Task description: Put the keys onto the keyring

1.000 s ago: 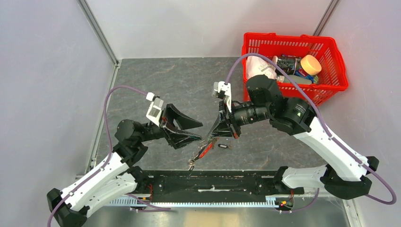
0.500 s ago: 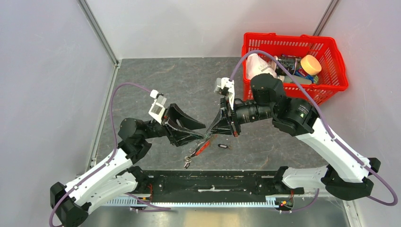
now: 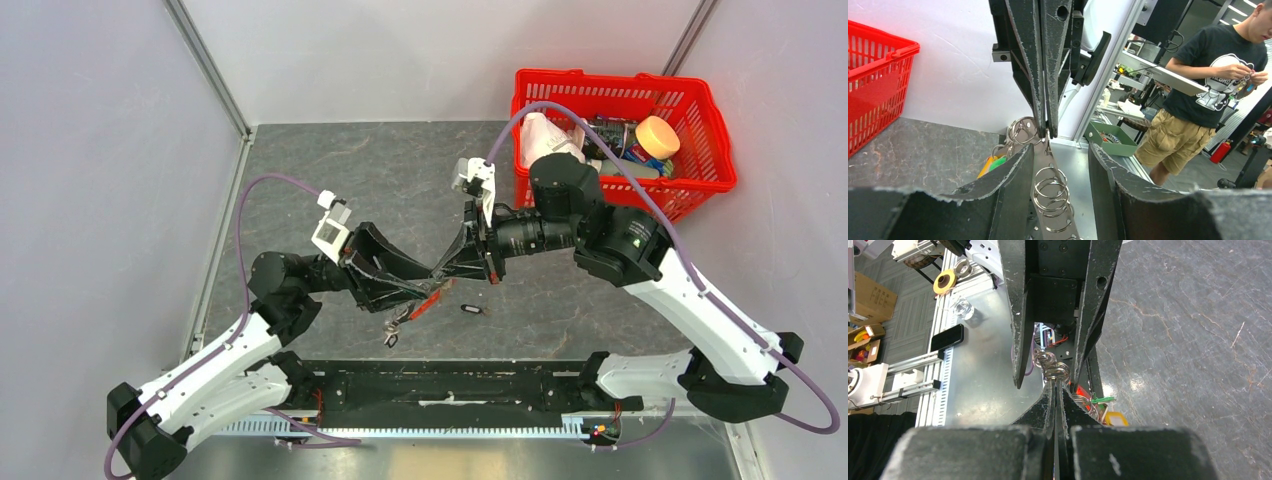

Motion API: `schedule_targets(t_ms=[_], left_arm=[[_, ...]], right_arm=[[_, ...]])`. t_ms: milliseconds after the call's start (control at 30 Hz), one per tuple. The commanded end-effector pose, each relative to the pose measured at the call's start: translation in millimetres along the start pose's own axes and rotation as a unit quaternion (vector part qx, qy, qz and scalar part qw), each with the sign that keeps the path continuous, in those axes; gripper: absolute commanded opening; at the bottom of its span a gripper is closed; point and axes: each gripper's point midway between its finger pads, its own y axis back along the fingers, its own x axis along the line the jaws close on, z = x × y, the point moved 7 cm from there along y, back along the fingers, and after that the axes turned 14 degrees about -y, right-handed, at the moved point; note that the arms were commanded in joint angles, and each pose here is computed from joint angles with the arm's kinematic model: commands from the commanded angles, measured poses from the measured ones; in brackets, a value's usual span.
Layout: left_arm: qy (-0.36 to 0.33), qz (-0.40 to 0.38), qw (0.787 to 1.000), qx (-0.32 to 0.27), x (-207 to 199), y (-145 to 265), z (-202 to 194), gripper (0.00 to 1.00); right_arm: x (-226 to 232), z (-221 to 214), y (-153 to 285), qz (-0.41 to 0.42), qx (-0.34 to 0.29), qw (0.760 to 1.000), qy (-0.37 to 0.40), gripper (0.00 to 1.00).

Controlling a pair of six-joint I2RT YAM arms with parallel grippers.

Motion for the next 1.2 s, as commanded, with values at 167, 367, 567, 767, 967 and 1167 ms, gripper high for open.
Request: schedule_targets(t_ms=[167,367,567,767,967,1167], left_arm=[[-0.009,-0.039,0.999,-0.013,-14,-2,12,0.45],[-0.011,-0.042,0.999,-0.012,-15,-1,13,0.34],[-0.012,-0.043,0.999,-0.013,-15,-2,13,0.19],[-0.013,-0.042,0.999,-0.016,-15,-3,16,0.10],[-0.017,-0.053,0.998,-0.024,-19,-3,21,0.02],[-0.017,-0.056,0.998,-0.029,-23,-3,22,0.02]], right_arm=[[11,22,0,0.020,-0.042,0.999,0.023,0.00],[14,22,0,0.033,-0.042,0.998,0.022,0.00],[15,21,0,0.039,-0.040,0.998,0.021,0.00],[15,17,-1,0.046,-0.032,0.998,0.019,0.00],[12,9,-2,0.052,-0.019,0.998,0.017,0.00],[5,-4,-4,0.046,-0.004,0.999,0.010,0.00]])
